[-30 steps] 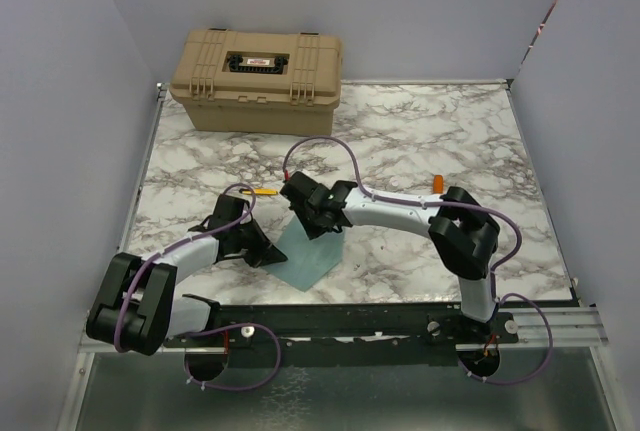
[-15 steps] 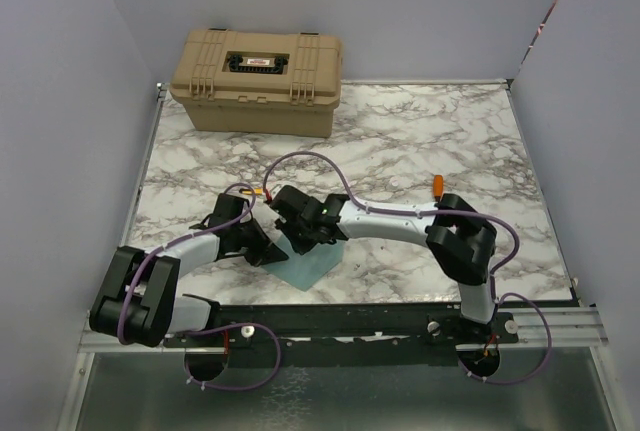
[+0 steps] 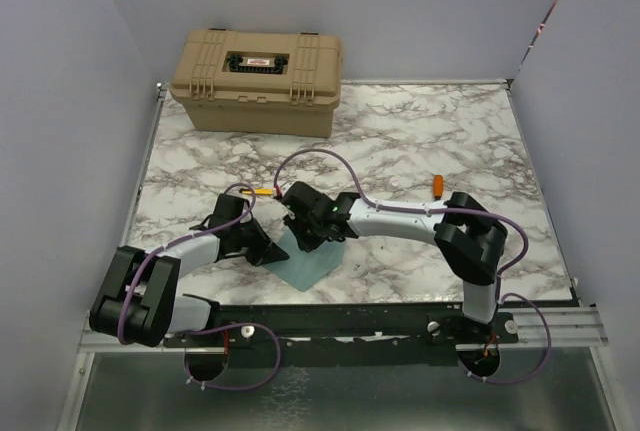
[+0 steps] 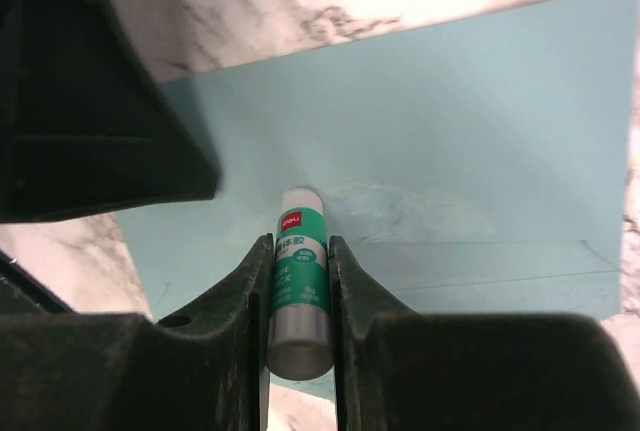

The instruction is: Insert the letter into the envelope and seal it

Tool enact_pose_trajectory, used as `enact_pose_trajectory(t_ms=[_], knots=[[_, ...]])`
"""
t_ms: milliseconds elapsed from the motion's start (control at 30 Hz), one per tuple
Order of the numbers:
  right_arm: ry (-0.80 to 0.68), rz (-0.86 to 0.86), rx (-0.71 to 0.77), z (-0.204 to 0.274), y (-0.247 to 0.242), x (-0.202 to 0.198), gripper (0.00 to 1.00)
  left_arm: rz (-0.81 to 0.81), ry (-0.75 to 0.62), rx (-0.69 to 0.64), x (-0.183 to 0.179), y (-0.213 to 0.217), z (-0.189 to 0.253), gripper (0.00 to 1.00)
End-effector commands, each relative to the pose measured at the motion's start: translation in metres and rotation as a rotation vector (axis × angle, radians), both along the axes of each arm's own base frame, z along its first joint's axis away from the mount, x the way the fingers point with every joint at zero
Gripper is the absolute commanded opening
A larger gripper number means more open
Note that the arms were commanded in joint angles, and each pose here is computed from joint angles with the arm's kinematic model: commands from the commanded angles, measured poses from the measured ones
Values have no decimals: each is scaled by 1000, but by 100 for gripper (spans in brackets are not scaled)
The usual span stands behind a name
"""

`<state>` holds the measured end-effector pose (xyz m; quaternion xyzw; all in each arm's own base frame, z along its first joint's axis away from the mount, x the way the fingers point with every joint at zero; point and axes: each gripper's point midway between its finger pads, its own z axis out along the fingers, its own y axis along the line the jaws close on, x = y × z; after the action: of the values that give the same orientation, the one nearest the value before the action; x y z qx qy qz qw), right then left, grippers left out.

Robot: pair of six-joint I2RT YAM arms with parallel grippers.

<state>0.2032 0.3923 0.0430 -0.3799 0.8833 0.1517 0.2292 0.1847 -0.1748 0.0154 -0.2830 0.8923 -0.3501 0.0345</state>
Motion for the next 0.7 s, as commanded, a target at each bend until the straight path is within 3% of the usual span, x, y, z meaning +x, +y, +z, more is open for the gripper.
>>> enact_pose_trajectory(t_ms=[0,267,567,667], knots=[[-10,-83,-145,-27,-44,23,0,43,38,132,-11,22,-28,0],[-27,-115,-94,-7,-37,40,0,35,17,123,-8,20,-24,0],[111,-188,327,84,-12,46,0,-6,-118,65,17,8,9,0],[160,-255,442,100,-25,57,0,-35,-213,24,32,0,36,11]])
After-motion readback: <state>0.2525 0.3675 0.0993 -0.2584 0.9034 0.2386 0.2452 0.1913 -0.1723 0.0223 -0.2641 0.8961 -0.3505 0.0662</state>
